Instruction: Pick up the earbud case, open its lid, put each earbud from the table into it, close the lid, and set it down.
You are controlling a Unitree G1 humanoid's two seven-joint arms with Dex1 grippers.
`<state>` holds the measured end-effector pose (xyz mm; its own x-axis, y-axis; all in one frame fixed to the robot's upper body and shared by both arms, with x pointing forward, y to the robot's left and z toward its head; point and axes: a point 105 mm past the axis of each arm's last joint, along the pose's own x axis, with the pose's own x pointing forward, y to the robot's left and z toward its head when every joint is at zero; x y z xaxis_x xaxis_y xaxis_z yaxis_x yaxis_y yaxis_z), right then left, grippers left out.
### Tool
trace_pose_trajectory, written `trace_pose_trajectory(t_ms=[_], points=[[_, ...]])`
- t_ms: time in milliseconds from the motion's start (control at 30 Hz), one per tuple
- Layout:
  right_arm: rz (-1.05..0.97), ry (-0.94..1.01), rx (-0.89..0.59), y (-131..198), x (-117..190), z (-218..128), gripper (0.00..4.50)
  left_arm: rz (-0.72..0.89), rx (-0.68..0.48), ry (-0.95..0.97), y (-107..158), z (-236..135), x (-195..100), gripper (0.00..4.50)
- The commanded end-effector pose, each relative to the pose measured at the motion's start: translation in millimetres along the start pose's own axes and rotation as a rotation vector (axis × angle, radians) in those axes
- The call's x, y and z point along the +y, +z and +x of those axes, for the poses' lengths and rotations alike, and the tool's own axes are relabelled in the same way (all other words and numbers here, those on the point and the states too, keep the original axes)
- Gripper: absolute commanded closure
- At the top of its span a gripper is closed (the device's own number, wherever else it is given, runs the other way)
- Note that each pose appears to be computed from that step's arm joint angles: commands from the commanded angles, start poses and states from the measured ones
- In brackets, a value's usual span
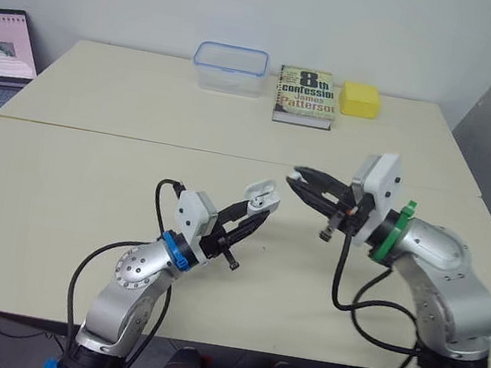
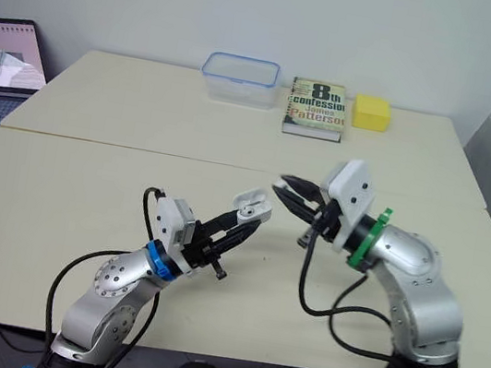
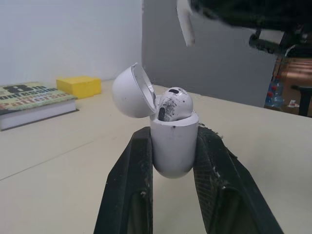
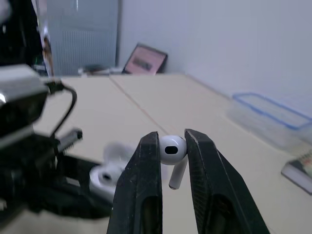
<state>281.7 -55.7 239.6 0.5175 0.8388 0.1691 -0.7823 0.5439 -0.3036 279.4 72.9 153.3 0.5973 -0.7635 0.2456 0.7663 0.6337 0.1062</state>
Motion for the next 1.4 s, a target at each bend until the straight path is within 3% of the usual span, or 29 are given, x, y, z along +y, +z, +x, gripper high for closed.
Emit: trace_pose_trajectory(t_ms=[33,1367,1400], points=[[-0.007,-0.03,-0.06,8.5,5.4,3.4,4.14,0.023,-0.061,-0.022,13.3,5.9,-3.7,3.75],[-0.099,-0.048,0.031,-40.5,24.3,2.1,4.14,0.033,-0.088,-0.034,20.9,10.3,-3.3,3.75],[-0.09,-0.052,0.027,-39.5,23.9,1.2,3.79,0.033,-0.088,-0.034,20.9,10.1,-3.4,3.75]])
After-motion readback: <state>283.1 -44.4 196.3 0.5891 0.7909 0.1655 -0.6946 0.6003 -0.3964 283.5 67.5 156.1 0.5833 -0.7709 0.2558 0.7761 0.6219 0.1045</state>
